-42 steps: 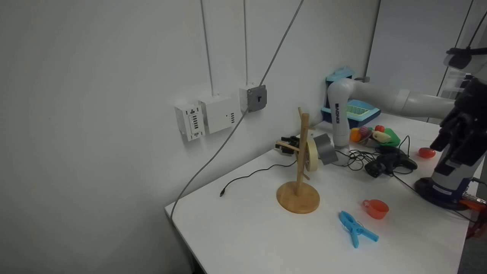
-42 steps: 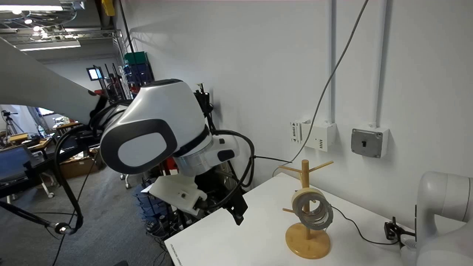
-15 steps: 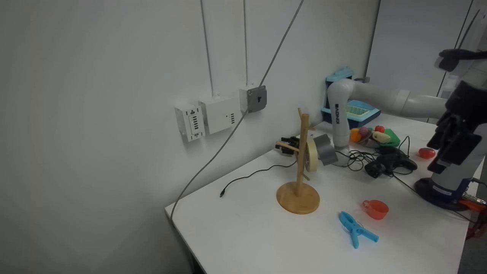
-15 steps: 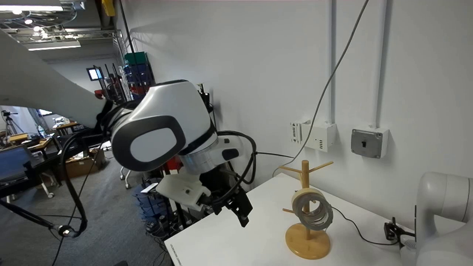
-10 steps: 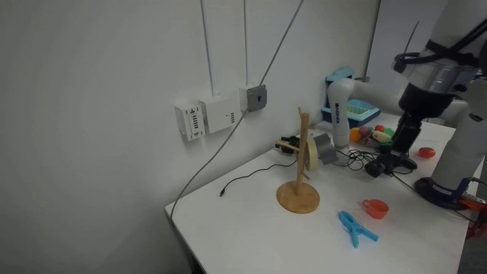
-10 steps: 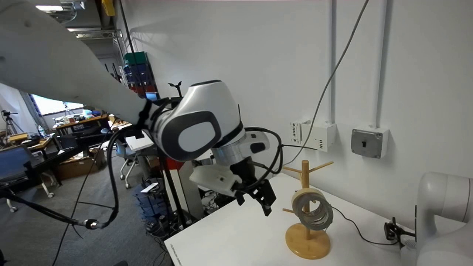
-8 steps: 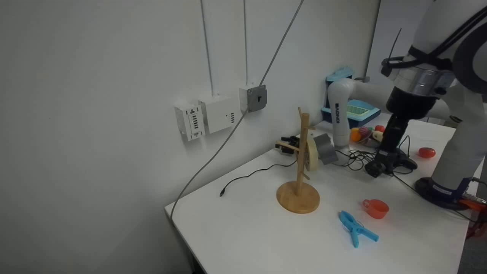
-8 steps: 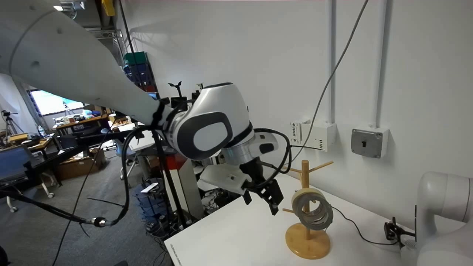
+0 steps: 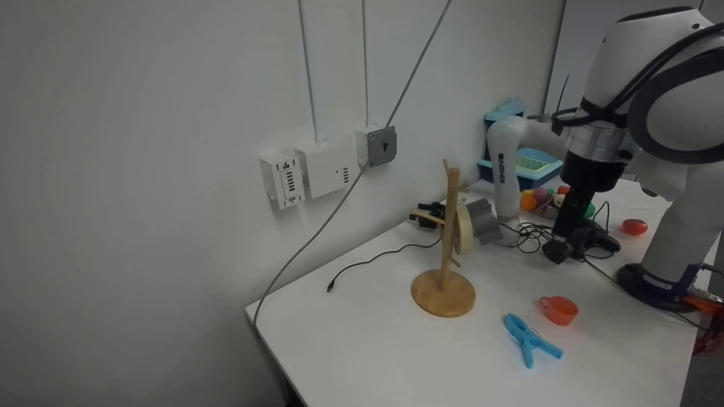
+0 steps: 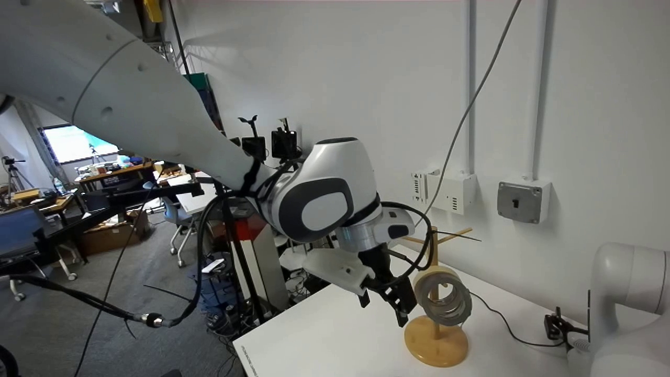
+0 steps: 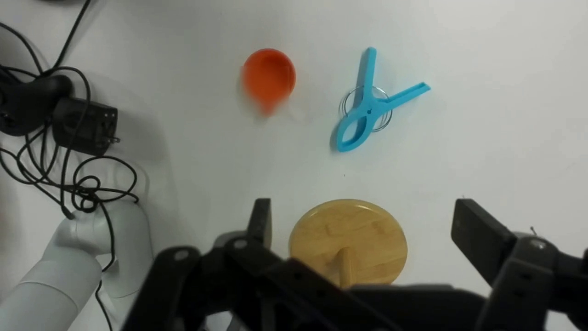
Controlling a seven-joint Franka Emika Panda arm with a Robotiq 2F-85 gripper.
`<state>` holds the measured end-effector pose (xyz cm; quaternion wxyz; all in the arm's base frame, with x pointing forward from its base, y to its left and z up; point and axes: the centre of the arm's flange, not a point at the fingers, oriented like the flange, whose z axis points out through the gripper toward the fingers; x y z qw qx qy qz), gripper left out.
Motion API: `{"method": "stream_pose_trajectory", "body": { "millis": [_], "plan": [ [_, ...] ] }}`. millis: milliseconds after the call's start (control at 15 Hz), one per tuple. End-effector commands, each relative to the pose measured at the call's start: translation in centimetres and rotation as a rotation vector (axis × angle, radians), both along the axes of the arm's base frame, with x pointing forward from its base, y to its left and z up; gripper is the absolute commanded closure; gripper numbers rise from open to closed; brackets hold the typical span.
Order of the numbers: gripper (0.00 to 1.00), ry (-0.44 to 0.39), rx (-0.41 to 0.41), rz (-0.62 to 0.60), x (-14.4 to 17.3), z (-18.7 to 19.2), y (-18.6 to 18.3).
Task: Unhang the masking tape from the tree
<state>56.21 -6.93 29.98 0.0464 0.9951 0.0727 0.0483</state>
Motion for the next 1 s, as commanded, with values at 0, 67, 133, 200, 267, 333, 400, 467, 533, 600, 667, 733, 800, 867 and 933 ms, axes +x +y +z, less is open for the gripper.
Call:
{"method": "stream_pose_trajectory", "body": {
  "millis": [0, 67, 133, 200, 267, 333, 400, 467, 533, 600, 667, 733, 800, 867, 933],
  "plan": [
    [0.00, -0.072, 0.053, 0.025, 1.2, -1.2, -1.1],
    [0.00, -0.102, 0.072, 0.037, 1.5, -1.5, -1.0],
    [0.00, -0.128, 0.093, 0.052, 2.1, -2.0, -1.1],
    [0.00, -0.152, 0.112, 0.063, 2.6, -2.3, -0.9],
    [0.00, -0.167, 0.132, 0.074, 3.3, -2.8, -0.9],
    [0.00, -0.179, 0.150, 0.088, 3.7, -3.2, -0.7],
    [0.00, -0.185, 0.153, 0.099, 4.1, -3.4, -0.6],
    [0.00, -0.155, 0.125, 0.067, 2.3, -2.6, 0.4],
    [0.00, -0.154, 0.129, 0.071, 2.5, -2.9, 0.6],
    [0.00, -0.150, 0.128, 0.070, 2.5, -3.1, 0.6],
    [0.00, -0.150, 0.128, 0.070, 2.5, -3.1, 0.6],
    [0.00, -0.151, 0.128, 0.070, 2.5, -3.0, 0.6],
    [0.00, -0.151, 0.128, 0.070, 2.5, -3.0, 0.6],
    [0.00, -0.152, 0.128, 0.070, 2.5, -3.0, 0.6],
    [0.00, -0.152, 0.128, 0.070, 2.5, -3.0, 0.6]
  ]
}}
